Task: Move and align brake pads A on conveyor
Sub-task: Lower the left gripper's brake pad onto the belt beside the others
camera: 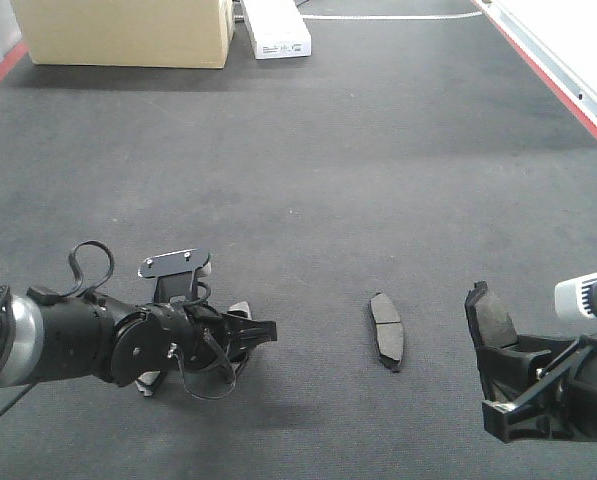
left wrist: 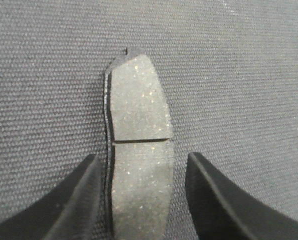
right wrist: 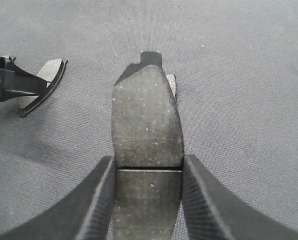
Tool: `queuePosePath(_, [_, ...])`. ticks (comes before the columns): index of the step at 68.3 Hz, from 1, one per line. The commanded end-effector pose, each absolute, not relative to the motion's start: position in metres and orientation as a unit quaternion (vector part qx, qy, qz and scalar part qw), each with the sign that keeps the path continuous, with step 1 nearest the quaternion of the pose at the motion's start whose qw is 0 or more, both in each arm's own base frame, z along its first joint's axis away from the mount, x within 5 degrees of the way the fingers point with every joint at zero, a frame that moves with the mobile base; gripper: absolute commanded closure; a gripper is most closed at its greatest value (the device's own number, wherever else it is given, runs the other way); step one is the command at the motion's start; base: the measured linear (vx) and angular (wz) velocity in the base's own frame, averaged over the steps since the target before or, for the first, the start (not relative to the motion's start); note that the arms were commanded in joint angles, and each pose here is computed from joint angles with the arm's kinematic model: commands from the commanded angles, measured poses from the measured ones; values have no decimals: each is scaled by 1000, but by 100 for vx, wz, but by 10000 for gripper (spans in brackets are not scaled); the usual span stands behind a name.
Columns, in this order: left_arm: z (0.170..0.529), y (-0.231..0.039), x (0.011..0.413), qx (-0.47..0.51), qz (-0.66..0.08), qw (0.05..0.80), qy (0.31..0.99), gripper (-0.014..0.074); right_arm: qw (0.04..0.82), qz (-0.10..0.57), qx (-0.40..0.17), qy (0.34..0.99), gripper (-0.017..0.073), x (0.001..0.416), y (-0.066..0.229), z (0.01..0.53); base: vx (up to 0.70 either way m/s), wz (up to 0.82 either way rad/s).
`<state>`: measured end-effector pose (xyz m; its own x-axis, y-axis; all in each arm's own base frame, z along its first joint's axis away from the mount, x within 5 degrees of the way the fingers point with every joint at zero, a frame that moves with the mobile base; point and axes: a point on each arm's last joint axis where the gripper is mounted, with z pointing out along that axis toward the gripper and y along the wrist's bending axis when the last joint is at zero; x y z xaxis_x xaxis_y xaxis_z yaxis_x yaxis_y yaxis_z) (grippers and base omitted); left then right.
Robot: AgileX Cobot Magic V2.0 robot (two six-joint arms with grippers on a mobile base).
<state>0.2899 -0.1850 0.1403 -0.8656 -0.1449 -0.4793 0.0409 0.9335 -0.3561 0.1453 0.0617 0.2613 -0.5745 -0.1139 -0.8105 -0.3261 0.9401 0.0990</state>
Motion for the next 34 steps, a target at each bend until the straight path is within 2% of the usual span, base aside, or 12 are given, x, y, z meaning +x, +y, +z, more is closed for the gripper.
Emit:
queuePosePath(1, [166, -188, 290, -30, -203, 284, 937, 202, 497, 128, -127, 849, 568, 150, 63, 279, 0, 0])
queuePosePath(20, [231, -175, 275, 62, -194, 369, 907, 202, 497, 128, -127, 849, 568, 150, 63, 279, 0, 0])
queuePosePath(34, [274, -145, 236, 108, -166, 414, 888, 209, 497, 128, -127, 849, 568, 150, 63, 279, 0, 0])
